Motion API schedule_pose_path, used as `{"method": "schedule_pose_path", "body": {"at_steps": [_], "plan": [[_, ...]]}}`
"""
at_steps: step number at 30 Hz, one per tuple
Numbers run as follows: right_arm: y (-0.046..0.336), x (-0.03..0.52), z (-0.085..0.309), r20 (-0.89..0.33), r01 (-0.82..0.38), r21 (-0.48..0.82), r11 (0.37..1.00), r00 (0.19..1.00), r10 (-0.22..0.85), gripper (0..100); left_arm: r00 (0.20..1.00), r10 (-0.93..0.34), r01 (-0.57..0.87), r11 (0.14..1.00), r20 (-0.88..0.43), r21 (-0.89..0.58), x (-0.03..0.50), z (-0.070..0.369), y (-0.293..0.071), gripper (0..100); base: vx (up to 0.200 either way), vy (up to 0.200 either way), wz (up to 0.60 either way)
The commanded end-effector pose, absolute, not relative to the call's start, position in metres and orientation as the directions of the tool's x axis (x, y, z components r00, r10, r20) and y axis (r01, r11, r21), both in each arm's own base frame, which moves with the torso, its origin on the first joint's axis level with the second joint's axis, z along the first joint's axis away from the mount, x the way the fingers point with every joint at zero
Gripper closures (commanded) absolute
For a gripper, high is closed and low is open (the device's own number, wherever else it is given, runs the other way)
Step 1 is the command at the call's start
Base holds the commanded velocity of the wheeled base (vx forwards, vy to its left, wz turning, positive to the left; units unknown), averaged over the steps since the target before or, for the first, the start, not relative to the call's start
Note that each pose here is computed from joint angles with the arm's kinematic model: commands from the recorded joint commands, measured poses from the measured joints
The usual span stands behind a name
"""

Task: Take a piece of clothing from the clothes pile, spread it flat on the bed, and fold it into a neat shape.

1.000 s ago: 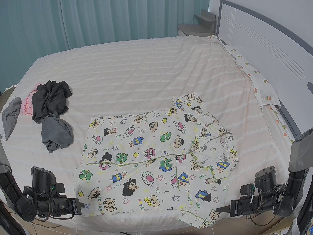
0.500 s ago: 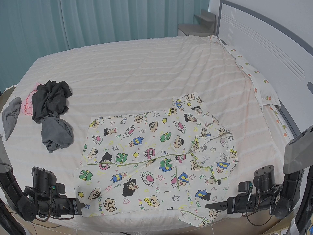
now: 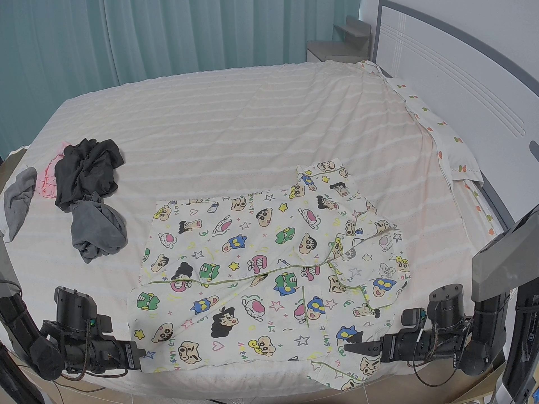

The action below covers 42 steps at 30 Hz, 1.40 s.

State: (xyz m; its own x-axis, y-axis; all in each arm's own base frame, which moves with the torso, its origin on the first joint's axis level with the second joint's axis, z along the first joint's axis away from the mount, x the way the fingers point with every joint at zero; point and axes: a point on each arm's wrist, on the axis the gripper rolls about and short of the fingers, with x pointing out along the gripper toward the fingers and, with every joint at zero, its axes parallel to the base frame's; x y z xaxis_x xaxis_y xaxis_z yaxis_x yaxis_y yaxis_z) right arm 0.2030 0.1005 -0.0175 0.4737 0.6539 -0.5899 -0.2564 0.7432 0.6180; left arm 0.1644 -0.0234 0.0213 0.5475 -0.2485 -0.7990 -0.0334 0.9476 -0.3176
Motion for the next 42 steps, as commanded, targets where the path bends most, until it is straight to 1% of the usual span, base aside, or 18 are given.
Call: {"method": "schedule_pose_path", "body": {"at_steps": [1, 3, 9, 12, 13, 16, 23, 30, 39, 42], "plan": [[0.105, 0.211, -0.019, -0.579, -0.262, 0.614, 0.745, 0.492, 0.65, 0, 0.542, -0.248, -0.035, 0.948, -0.803, -0.316, 0.162, 0.021, -0.023, 100, 0.0, 0.0, 0.0], [0.107, 0.215, -0.018, -0.567, -0.268, 0.61, 0.746, 0.509, 0.647, 0, 0.542, -0.248, -0.035, 0.948, -0.803, -0.316, 0.162, 0.021, -0.023, 100, 0.0, 0.0, 0.0], [0.114, 0.222, -0.019, -0.552, -0.287, 0.609, 0.739, 0.515, 0.655, 0, 0.542, -0.249, -0.034, 0.948, -0.803, -0.317, 0.162, 0.021, -0.023, 100, 0.0, 0.0, 0.0], [0.117, 0.223, -0.026, -0.571, -0.274, 0.596, 0.755, 0.517, 0.638, 0, 0.541, -0.249, -0.032, 0.948, -0.803, -0.316, 0.162, 0.021, -0.024, 100, 0.0, 0.0, 0.0], [0.118, 0.224, -0.027, -0.574, -0.271, 0.588, 0.762, 0.524, 0.629, 100, 0.542, -0.249, -0.034, 0.948, -0.803, -0.317, 0.162, 0.021, -0.023, 100, 0.0, 0.0, 0.0], [0.119, 0.224, -0.028, -0.579, -0.264, 0.578, 0.773, 0.535, 0.615, 100, 0.542, -0.249, -0.034, 0.948, -0.803, -0.317, 0.162, 0.021, -0.023, 100, 0.0, 0.0, 0.0], [0.114, 0.214, -0.025, -0.6, -0.249, 0.574, 0.78, 0.521, 0.607, 100, 0.544, -0.249, -0.032, 0.948, -0.801, -0.316, 0.161, 0.022, -0.023, 100, 0.0, 0.0, 0.0], [0.104, 0.192, -0.018, -0.632, -0.232, 0.567, 0.791, 0.494, 0.598, 100, 0.537, -0.241, -0.035, 0.951, -0.808, -0.307, 0.16, 0.021, -0.023, 100, 0.0, 0.0, 0.0], [0.101, 0.184, -0.019, -0.66, -0.215, 0.566, 0.796, 0.46, 0.594, 100, 0.492, -0.237, -0.047, 0.954, -0.838, -0.298, 0.154, 0.02, -0.022, 100, 0.0, 0.0, 0.0], [0.104, 0.178, -0.018, -0.681, -0.221, 0.559, 0.799, 0.428, 0.594, 100, 0.476, -0.234, -0.053, 0.955, -0.848, -0.293, 0.152, 0.019, -0.022, 100, 0.0, 0.0, 0.0]]}}
